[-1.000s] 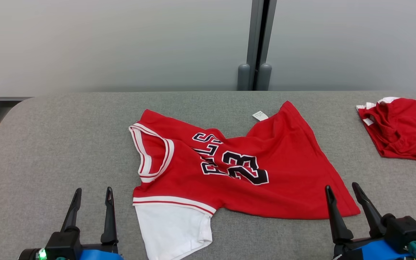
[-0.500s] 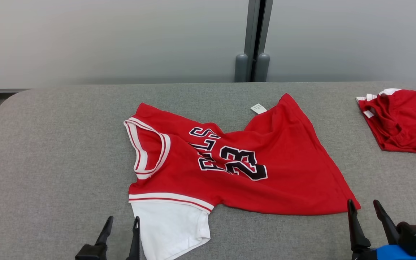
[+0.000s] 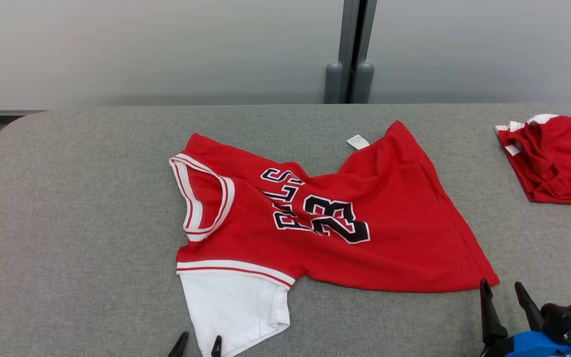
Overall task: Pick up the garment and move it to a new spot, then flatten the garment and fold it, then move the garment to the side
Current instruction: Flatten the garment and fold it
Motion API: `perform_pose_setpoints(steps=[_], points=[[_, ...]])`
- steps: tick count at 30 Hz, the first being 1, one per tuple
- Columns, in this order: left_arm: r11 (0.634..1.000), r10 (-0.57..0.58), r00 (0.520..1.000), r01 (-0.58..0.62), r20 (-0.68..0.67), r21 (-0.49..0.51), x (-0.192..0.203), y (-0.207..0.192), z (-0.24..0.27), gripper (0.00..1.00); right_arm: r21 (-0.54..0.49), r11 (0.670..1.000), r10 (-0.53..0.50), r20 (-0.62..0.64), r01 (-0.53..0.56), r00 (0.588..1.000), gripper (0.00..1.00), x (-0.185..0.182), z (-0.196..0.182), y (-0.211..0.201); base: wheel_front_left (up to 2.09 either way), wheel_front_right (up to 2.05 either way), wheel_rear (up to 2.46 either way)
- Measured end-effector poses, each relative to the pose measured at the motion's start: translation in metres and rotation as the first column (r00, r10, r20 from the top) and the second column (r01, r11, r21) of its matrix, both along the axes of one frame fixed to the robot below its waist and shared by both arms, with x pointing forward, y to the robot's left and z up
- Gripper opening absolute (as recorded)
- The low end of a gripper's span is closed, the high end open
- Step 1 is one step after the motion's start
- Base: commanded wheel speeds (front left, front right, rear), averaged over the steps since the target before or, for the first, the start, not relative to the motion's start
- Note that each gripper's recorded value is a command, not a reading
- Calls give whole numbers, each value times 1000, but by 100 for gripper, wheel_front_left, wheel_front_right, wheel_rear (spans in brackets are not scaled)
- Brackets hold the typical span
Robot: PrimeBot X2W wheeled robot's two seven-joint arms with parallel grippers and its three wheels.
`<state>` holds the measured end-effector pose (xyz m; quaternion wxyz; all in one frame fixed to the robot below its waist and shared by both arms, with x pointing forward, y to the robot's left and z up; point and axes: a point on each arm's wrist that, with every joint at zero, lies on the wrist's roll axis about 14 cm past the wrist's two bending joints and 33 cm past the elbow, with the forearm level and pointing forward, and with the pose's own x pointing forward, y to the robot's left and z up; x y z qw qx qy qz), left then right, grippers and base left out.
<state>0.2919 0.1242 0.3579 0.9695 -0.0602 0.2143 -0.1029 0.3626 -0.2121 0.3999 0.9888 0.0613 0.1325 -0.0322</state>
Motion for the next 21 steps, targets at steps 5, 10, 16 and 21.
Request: perform_pose_setpoints(steps=[5,10,16,21], points=[[999,-40,999,39,-36,-28,-9,-14,-8,100,3,1000,0,-18,0,1000,100,5,-6,0,0,0,0],[997,-64,997,62,-41,-51,-8,-25,-8,100,1,1000,5,-27,-5,1000,100,9,-9,0,0,0,0],[995,-75,996,72,-38,-72,-3,-32,-6,100,0,1000,16,-47,-16,999,100,10,-14,2,0,0,0],[995,-68,997,65,-34,-81,2,-32,-5,100,-4,1000,21,-52,-22,998,100,13,-15,1,0,0,0]])
